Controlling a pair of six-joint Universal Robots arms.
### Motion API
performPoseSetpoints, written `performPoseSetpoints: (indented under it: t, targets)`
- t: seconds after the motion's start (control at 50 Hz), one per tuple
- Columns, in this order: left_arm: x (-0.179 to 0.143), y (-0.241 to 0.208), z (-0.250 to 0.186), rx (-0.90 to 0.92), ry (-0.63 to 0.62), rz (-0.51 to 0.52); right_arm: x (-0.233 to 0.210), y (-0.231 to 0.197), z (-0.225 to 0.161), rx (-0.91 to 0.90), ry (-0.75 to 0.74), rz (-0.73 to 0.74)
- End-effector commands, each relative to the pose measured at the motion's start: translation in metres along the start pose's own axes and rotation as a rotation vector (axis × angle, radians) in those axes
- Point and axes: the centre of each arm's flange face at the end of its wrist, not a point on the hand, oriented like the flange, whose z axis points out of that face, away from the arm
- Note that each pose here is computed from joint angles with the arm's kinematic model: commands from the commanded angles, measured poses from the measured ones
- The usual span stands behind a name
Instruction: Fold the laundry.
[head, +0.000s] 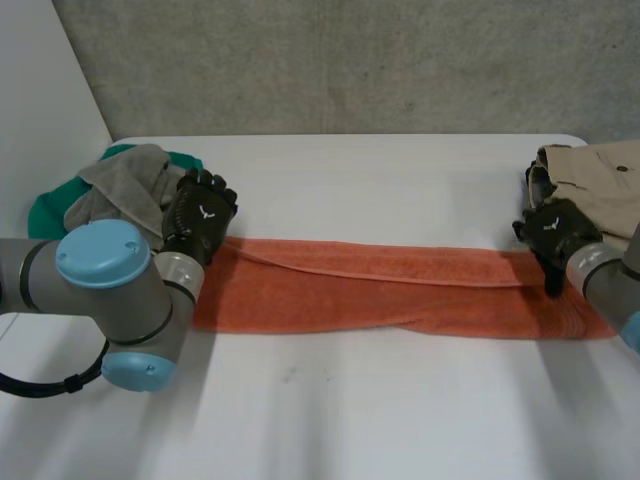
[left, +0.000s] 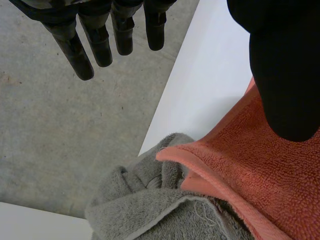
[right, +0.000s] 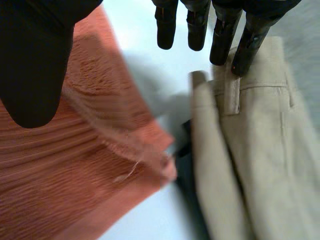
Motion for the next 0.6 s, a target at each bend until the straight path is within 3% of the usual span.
performPoseSetpoints:
  t: [0.02,0.08,0.18,0.48,0.6]
  targets:
    - [-0.004,-0.003,0.000,0.006,-0.011,-0.001,0.030,-0.017,0.021,0.169,0.209,0.050]
    - [-0.006,-0.004,-0.001,0.008,-0.016,-0.003,0.039,-0.023,0.025,0.227,0.269,0.092]
    - [-0.008,-0.005,-0.004,0.007,-0.015,-0.003,0.039,-0.025,0.016,0.212,0.249,0.120]
    - [-0.007,-0.005,-0.005,0.011,-0.004,-0.031,0.030,-0.029,-0.031,0.081,0.081,0.165]
    - [-0.008,-0.007,0.000,0.031,-0.003,-0.038,0.018,-0.030,-0.032,0.090,-0.023,0.180]
